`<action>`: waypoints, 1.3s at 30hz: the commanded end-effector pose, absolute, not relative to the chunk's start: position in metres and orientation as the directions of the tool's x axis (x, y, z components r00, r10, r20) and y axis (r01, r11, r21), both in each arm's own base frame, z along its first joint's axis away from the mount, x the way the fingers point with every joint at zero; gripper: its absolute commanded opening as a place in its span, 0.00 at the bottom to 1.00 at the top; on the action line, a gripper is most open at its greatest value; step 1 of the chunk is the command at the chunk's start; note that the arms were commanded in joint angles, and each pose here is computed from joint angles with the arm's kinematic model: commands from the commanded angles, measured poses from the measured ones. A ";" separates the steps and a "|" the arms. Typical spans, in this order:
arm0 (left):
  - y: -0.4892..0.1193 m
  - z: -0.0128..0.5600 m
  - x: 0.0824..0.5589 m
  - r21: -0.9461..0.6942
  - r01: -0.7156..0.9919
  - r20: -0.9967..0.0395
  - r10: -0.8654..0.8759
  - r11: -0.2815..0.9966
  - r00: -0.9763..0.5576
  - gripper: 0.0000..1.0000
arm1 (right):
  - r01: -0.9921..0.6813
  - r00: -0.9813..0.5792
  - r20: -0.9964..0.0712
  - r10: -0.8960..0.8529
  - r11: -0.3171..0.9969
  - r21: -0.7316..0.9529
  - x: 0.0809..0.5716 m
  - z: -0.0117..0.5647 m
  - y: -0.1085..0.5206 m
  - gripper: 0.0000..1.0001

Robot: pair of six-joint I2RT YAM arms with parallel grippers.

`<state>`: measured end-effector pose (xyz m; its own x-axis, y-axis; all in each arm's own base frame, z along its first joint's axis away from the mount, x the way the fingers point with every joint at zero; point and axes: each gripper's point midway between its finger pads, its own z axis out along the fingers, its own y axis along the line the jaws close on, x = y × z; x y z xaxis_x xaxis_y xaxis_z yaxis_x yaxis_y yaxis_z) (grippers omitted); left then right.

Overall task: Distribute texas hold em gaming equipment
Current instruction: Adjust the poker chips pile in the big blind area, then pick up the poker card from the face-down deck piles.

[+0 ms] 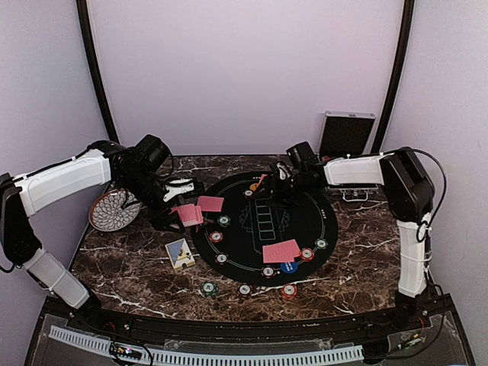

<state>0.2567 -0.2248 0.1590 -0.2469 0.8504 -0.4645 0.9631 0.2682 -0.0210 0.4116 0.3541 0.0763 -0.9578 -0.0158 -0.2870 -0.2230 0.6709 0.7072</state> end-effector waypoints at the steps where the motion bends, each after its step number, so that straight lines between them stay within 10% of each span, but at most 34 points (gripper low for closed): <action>1: -0.227 0.181 0.254 0.005 0.968 -0.507 0.835 0.251 -0.214 0.00 | -0.317 -0.939 -0.340 -0.049 0.500 0.806 0.367 0.145 0.400 0.76; 39: -0.231 0.188 0.253 -0.008 0.970 -0.531 0.821 0.245 -0.212 0.00 | -0.303 -0.934 -0.250 -0.256 0.191 0.934 0.262 0.183 0.560 0.89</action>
